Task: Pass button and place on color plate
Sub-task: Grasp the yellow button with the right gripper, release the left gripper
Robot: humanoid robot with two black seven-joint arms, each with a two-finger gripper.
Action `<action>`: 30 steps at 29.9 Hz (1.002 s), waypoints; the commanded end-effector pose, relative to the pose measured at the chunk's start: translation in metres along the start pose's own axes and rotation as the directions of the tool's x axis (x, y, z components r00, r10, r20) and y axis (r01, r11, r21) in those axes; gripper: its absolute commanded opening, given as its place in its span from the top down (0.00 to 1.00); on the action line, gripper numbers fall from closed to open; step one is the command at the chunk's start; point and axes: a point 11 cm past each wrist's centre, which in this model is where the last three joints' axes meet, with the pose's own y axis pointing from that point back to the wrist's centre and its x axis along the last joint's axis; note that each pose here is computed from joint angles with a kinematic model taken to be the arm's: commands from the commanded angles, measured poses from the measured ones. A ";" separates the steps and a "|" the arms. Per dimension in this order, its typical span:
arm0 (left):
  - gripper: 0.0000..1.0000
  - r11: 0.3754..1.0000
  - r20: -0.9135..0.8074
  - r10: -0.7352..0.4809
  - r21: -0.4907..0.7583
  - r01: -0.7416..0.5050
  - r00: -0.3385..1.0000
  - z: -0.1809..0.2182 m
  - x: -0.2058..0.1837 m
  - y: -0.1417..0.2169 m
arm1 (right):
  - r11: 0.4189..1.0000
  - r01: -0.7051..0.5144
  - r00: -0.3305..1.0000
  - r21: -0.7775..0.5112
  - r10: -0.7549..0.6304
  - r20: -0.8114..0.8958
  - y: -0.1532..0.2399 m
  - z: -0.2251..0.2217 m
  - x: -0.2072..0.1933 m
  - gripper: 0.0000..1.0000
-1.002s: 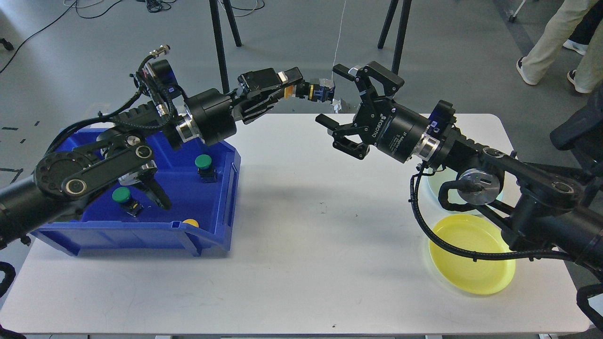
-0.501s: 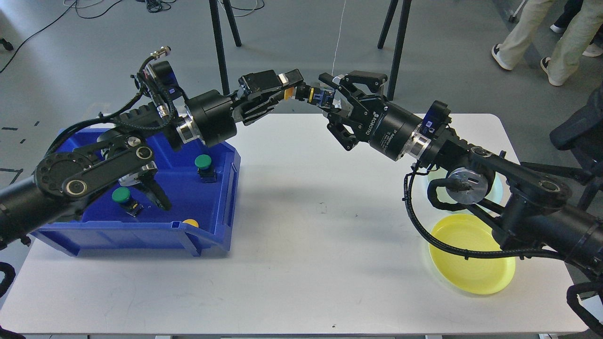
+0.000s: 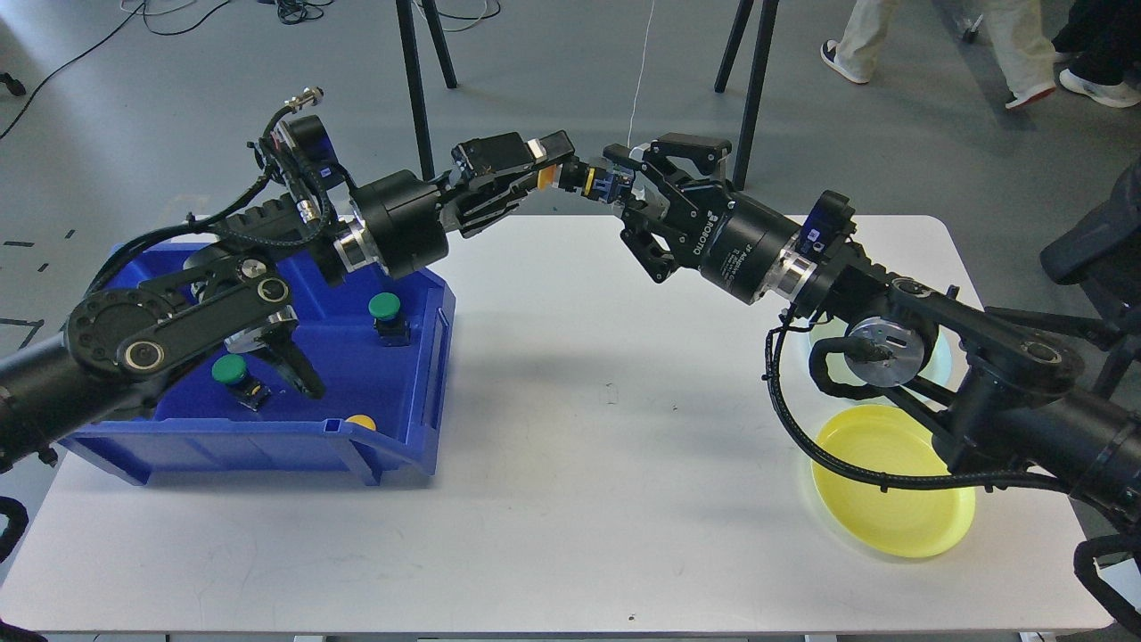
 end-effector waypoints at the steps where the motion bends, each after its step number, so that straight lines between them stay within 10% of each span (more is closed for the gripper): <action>1: 0.96 1.000 0.000 0.001 0.002 -0.001 1.000 -0.001 0.000 0.001 | 1.000 -0.001 1.000 0.003 0.001 -0.001 0.000 -0.001 0.000 1.00; 18: 0.98 1.000 -0.006 0.005 0.002 -0.005 1.000 -0.002 0.000 0.001 | 1.000 0.019 1.000 0.011 -0.019 0.007 0.000 -0.001 -0.003 0.41; 30: 0.97 1.000 -0.007 0.004 0.002 -0.004 1.000 -0.002 0.000 0.002 | 0.996 0.091 0.995 0.019 -0.092 0.027 0.001 -0.002 -0.012 0.32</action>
